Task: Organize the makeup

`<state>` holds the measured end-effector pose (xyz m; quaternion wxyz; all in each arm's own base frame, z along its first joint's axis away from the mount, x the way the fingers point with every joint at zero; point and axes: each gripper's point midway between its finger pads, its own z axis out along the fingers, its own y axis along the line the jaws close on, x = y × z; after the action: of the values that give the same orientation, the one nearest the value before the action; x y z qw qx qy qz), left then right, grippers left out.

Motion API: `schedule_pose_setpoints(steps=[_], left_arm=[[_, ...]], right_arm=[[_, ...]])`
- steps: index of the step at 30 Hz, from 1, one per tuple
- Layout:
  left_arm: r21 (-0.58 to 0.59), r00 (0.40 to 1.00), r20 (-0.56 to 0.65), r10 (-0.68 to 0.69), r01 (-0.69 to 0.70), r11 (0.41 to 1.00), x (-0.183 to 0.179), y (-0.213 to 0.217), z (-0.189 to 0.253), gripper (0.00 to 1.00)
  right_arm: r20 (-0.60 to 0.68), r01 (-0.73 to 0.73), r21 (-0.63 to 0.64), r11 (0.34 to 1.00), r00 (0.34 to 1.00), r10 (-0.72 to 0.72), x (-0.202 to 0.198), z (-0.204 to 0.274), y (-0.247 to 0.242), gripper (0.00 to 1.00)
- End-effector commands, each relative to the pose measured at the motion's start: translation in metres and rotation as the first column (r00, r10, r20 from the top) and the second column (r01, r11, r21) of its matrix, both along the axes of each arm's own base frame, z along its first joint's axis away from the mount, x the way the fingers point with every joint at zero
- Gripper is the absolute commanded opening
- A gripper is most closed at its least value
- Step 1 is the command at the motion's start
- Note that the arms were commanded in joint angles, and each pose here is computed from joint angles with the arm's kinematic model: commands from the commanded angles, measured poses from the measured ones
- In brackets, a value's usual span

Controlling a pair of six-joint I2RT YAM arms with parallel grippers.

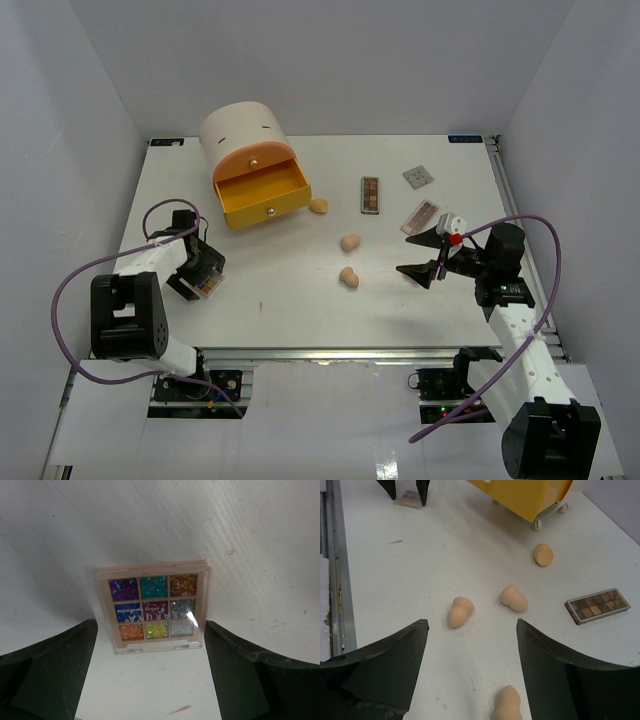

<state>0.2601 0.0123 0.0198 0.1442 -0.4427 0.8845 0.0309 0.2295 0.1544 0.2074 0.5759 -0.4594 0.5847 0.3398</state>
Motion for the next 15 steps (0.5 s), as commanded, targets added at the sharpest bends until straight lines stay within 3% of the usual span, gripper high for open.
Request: schedule_pose_setpoints(steps=[1,10,15], left_arm=[[0.018,1.000,-0.011,0.026,-0.025,1.000,0.0040,0.0056,0.0013,0.97],[0.036,0.999,-0.026,0.019,-0.018,0.999,0.0038,0.0089,0.0007,0.95],[0.007,0.999,-0.010,-0.031,0.031,1.000,0.0048,0.0030,0.0028,0.40]], right_arm=[[0.054,-0.008,0.002,1.000,0.999,0.008,0.0009,0.0169,-0.0002,0.78],[0.054,-0.007,0.002,1.000,0.999,0.007,0.0010,0.0169,-0.0004,0.78],[0.058,-0.005,0.001,1.000,0.998,0.005,0.0012,0.0174,-0.0009,0.78]])
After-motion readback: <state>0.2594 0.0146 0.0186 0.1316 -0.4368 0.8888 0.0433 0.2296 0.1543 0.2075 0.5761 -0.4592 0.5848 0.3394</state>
